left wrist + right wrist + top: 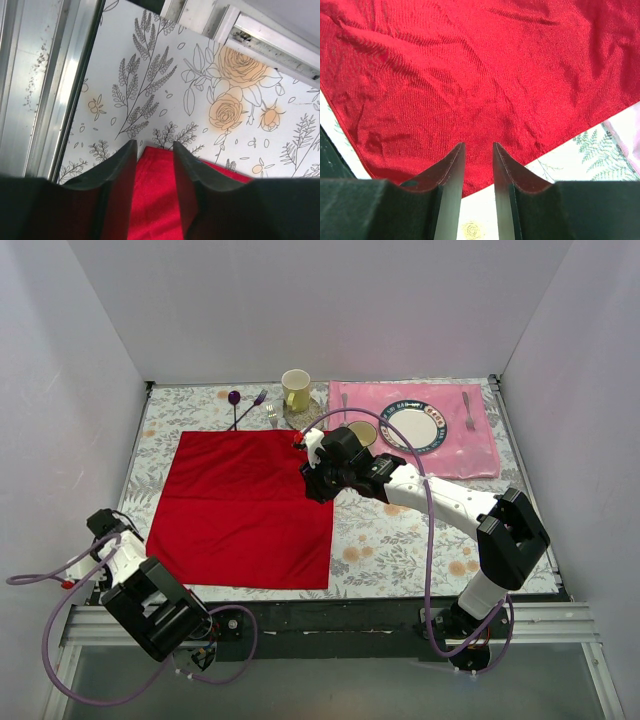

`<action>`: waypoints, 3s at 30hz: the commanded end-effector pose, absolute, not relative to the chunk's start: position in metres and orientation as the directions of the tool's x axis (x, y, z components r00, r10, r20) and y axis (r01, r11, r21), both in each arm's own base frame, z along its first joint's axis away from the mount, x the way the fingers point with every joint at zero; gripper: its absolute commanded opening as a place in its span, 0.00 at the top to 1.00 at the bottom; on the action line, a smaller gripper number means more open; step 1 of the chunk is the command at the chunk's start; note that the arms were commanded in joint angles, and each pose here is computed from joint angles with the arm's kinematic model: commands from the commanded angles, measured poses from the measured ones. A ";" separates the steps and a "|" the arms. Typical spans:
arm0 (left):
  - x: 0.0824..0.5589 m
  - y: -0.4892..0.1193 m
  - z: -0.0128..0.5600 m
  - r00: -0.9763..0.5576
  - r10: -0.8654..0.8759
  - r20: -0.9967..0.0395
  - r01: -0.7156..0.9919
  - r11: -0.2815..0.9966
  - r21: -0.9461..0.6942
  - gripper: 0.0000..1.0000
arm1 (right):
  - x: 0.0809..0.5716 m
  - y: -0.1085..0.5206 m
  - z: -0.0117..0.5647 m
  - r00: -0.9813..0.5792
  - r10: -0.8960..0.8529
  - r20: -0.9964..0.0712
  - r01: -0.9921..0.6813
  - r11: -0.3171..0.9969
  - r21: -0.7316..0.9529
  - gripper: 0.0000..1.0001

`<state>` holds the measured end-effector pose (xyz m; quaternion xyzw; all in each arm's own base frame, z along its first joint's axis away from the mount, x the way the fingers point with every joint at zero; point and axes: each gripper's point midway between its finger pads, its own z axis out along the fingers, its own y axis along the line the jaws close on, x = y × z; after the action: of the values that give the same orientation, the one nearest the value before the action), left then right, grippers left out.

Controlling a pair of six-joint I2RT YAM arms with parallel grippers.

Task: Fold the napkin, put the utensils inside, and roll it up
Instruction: Fold the napkin

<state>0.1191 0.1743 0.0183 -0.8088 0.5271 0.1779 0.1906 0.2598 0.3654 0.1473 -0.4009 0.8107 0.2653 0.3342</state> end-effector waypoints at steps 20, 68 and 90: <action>0.120 0.165 0.019 0.488 -0.768 -0.414 -0.862 -0.499 -0.090 0.32 | 0.264 0.378 0.152 -0.429 -0.457 -0.779 -0.845 0.508 0.167 0.65; 0.240 0.092 0.095 0.134 -0.961 -0.242 -0.877 -0.002 -0.480 1.00 | 0.207 0.501 0.146 -0.485 -0.345 -0.803 -0.873 0.139 0.468 0.50; 0.286 0.003 0.116 -0.198 -0.958 -0.208 -0.819 0.278 -0.502 1.00 | 0.216 0.581 0.124 -0.574 -0.268 -0.773 -0.805 0.012 0.594 0.23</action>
<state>0.2795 0.0065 0.0993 -0.5910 0.7610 -0.1340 0.2313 0.2161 0.5590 0.0932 -0.3886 0.7062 0.5565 0.2012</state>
